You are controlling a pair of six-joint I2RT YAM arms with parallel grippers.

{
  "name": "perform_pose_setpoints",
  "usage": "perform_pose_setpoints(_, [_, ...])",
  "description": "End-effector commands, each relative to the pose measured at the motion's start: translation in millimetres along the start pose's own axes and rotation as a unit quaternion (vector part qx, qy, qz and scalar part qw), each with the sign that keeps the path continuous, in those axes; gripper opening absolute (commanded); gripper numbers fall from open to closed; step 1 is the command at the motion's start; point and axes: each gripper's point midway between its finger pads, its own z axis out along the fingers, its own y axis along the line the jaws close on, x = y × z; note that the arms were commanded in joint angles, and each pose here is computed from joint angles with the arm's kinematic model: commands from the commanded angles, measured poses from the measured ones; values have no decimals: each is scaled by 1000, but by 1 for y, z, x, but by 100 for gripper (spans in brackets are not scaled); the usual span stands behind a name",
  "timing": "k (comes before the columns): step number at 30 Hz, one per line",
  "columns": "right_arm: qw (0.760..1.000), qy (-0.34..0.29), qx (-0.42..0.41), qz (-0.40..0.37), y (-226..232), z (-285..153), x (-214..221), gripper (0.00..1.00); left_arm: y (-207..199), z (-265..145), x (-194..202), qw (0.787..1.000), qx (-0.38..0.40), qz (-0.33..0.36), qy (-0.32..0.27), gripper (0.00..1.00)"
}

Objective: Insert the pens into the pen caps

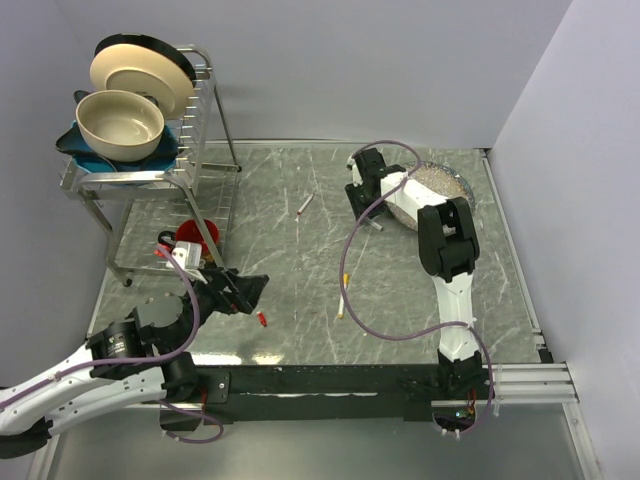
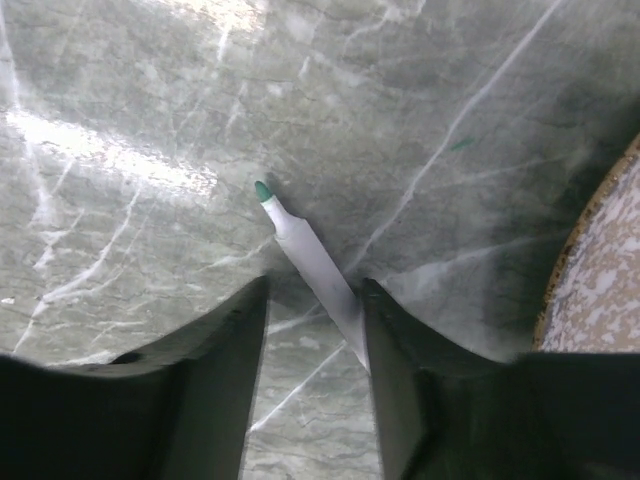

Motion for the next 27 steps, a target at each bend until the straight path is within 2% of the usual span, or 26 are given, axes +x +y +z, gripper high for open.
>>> perform_pose_setpoints(1, [999, 15, 27, 20, -9, 4, 0, 43, -25, 2, -2, 999, 51, -11, 7, 99])
perform_pose_setpoints(5, [998, 25, 36, 45, -4, 5, 7, 35, -36, 9, 19, 996, 69, -19, 43, 98])
perform_pose_setpoints(6, [998, 28, 39, 50, -4, 6, 9, 29, -38, 10, 24, 996, 76, -20, 52, 98])
perform_pose_setpoints(9, [995, 41, 59, 67, 1, 7, 20, 21, -48, 18, 45, 992, 93, -25, 84, 97])
perform_pose_setpoints(12, [994, 53, 63, 78, 10, 8, 36, 16, -51, 27, 62, 989, 98, -30, 103, 97])
perform_pose_setpoints(14, [991, 66, 72, 90, 12, 8, 50, 15, -55, 30, 70, 988, 101, -42, 112, 95])
perform_pose_setpoints(18, [991, 54, 57, 109, 26, -6, 61, 9, -56, 39, 91, 984, 104, -52, 132, 93])
perform_pose_setpoints(24, [990, 52, 32, 130, 43, -14, 103, 2, -47, 52, 116, 983, 72, -61, 157, 92])
perform_pose_setpoints(27, [989, 30, 17, 141, 50, -24, 103, 0, -50, 59, 116, 984, 73, -63, 149, 92])
